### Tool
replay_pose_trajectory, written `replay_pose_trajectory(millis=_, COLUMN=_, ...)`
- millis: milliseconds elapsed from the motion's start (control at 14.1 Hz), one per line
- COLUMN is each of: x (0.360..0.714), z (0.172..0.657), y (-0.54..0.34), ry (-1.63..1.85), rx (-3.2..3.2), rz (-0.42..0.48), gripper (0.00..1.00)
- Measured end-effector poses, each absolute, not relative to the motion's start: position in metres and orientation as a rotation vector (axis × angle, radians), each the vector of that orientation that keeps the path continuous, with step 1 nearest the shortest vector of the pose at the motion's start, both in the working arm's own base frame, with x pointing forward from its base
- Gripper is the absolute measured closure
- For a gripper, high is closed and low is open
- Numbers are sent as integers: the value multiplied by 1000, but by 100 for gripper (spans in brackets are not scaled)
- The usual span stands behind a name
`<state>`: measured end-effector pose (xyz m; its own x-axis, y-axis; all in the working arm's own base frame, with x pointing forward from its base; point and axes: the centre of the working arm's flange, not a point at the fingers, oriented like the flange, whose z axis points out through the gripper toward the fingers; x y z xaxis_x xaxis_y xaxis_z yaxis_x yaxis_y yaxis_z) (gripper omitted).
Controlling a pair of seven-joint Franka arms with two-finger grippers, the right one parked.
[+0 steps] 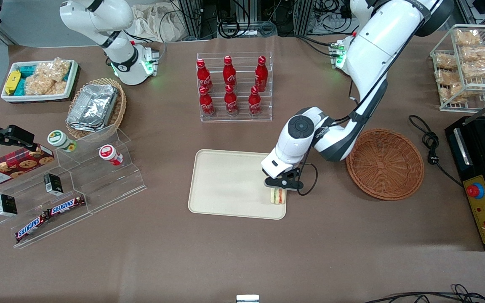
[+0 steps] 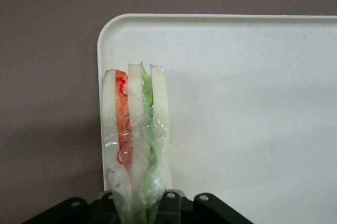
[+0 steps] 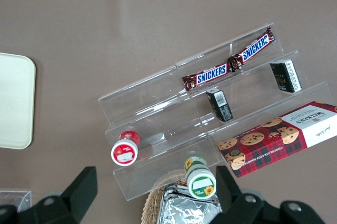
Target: Place sandwich from basket to tray
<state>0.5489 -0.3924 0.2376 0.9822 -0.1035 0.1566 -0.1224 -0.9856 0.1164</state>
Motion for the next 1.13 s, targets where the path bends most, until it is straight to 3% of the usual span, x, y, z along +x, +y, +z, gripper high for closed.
replay_pose_trajectory(millis=142, x=547, z=237, y=-395, ry=-142, rx=3002, rz=224, gripper=84)
replay_pose_trajectory(millis=212, x=545, z=237, y=-398, ry=-115, rx=3002, rz=222, gripper=80)
replay_pose_trajectory(millis=496, x=547, z=243, y=-401, ry=-42, rx=2992, rz=236, gripper=41)
replay_pose_trajectory(millis=779, x=578, z=289, y=-379, ry=109, rx=2949, rz=349, gripper=1)
replay_pose_trajectory(millis=1133, x=602, z=390, y=-319, ry=338, rx=2944, rz=426, gripper=0)
